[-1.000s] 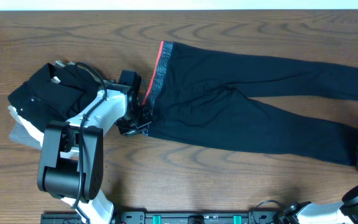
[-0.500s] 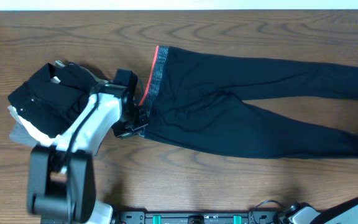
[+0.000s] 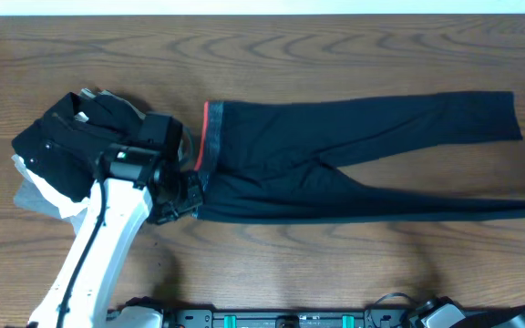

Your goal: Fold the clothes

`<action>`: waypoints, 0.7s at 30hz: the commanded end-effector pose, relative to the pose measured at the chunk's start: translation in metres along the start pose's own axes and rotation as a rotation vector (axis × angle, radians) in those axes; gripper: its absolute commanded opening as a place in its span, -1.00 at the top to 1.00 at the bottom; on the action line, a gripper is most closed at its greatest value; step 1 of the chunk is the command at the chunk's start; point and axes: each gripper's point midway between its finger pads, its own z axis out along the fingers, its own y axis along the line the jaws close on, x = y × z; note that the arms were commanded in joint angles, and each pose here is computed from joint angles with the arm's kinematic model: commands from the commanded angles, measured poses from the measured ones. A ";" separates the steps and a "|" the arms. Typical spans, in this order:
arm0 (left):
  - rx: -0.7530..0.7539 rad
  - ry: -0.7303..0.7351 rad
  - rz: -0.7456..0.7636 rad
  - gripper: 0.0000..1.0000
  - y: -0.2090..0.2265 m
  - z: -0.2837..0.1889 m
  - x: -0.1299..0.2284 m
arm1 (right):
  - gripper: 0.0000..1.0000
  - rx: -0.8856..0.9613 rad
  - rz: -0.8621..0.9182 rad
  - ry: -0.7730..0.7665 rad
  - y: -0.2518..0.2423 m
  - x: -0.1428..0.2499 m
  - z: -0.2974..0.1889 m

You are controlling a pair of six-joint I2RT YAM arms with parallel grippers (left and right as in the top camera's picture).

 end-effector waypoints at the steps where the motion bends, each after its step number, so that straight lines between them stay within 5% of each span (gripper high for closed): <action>1: -0.018 -0.048 0.020 0.88 0.007 -0.015 0.000 | 0.97 -0.019 0.001 -0.075 0.008 -0.022 -0.018; 21: 0.036 -0.192 0.254 0.88 -0.027 0.018 -0.073 | 0.97 -0.285 -0.098 0.049 0.134 0.025 0.083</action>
